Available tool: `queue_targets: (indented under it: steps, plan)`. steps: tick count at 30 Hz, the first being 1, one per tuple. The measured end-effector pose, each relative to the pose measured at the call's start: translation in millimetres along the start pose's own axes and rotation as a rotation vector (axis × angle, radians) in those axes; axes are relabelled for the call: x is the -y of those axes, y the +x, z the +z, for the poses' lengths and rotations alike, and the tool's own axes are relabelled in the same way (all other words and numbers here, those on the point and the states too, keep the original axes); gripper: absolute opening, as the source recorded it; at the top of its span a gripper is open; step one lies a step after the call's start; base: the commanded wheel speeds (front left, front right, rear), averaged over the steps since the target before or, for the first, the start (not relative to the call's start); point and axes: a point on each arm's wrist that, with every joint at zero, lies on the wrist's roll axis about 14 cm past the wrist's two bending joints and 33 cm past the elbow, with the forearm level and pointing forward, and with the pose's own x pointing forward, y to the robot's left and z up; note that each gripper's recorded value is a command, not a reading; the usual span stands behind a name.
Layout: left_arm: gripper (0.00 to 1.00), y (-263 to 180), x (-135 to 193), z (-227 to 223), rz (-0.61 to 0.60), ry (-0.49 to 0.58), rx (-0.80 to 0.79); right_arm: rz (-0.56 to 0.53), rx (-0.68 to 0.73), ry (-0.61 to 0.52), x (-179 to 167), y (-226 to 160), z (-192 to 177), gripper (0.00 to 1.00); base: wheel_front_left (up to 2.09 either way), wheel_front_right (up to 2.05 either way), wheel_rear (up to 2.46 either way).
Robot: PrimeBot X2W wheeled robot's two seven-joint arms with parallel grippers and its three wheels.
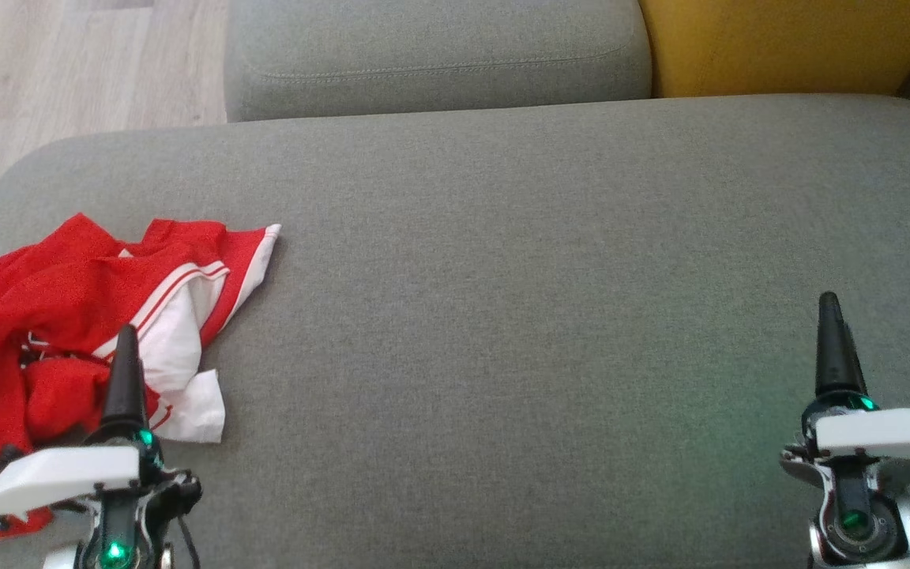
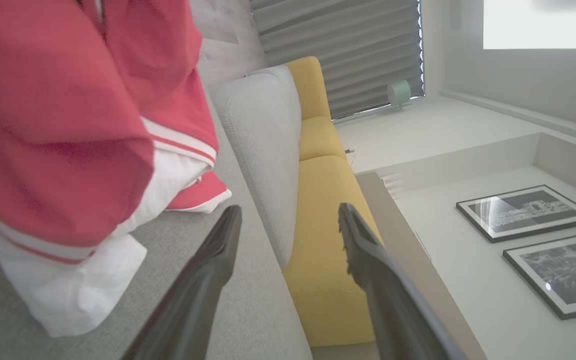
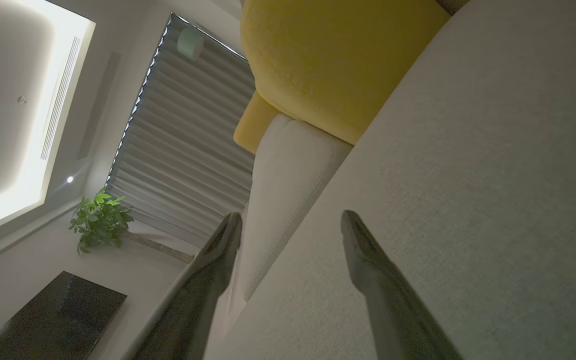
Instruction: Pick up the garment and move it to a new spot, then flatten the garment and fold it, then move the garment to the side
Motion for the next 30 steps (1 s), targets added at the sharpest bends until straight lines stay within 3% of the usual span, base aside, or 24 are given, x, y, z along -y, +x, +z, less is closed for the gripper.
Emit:
queue_targets:
  steps: [8,30]
  plan:
    - [1.00,4,22,-6,-0.060,0.117,-0.007,0.050,0.003,-0.149,-16,5,0,1.00,0.00,0.00,0.00]
    - [1.00,-1,57,-47,-0.205,0.616,-0.057,0.122,-0.010,-0.567,-33,9,-14,1.00,0.00,0.00,0.00]
